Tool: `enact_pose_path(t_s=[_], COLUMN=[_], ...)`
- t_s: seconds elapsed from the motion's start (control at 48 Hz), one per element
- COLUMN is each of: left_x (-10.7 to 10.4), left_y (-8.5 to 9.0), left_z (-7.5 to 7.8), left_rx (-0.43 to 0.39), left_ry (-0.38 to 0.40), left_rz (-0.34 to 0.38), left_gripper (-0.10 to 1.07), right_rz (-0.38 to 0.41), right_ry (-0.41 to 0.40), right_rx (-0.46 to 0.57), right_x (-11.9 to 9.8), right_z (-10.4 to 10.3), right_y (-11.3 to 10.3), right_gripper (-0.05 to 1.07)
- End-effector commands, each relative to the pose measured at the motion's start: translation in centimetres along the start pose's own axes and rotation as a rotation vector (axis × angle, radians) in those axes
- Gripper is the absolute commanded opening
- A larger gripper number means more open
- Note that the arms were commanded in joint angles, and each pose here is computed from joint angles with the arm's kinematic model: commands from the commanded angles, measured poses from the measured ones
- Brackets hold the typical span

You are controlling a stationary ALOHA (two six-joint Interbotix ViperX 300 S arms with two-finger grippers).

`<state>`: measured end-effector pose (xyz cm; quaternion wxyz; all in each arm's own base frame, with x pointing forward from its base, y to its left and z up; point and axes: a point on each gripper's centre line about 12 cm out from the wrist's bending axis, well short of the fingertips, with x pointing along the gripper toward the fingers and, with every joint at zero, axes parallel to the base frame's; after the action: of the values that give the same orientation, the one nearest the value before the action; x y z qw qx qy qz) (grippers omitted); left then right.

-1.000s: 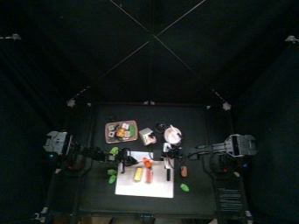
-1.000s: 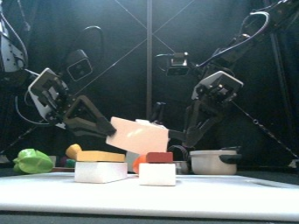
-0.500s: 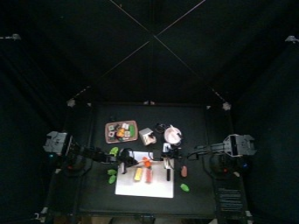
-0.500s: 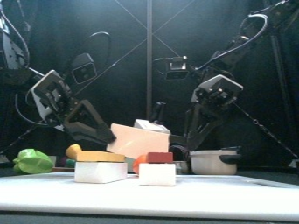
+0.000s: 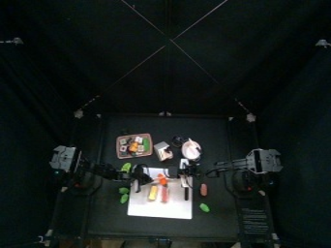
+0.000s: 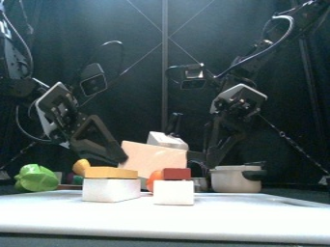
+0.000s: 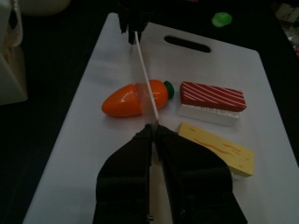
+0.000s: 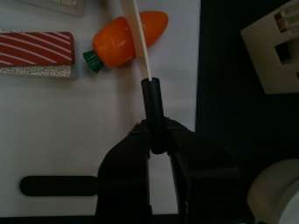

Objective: Cut carrot

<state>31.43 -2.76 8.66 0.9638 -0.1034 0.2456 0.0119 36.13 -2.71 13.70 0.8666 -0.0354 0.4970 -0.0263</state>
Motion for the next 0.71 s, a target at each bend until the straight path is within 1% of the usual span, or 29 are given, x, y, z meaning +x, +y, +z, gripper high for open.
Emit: enact_pose_path(t_s=[0.0,0.208,0.458,0.688], left_x=[0.0,0.2,0.6,0.8], left_y=[-0.2,-0.2,0.1,0.2], left_z=[-0.5,-1.0,-2.1,-2.4], left_rx=[0.007,0.012,0.013,0.012], left_ry=[0.019,0.037,0.072,0.081], left_rz=[-0.006,-0.005,0.007,0.010], left_gripper=[0.48,0.48,0.48,0.48], right_rz=[-0.005,-0.002,0.000,0.003], right_ry=[-0.010,-0.001,0.014,0.018], right_rx=[0.009,0.006,0.006,0.002], right_x=[-0.3,0.1,0.7,0.8], right_z=[0.4,0.4,0.2,0.2], right_y=[-0.3,-0.1,0.0,0.2], right_gripper=[0.35,0.35,0.35,0.35])
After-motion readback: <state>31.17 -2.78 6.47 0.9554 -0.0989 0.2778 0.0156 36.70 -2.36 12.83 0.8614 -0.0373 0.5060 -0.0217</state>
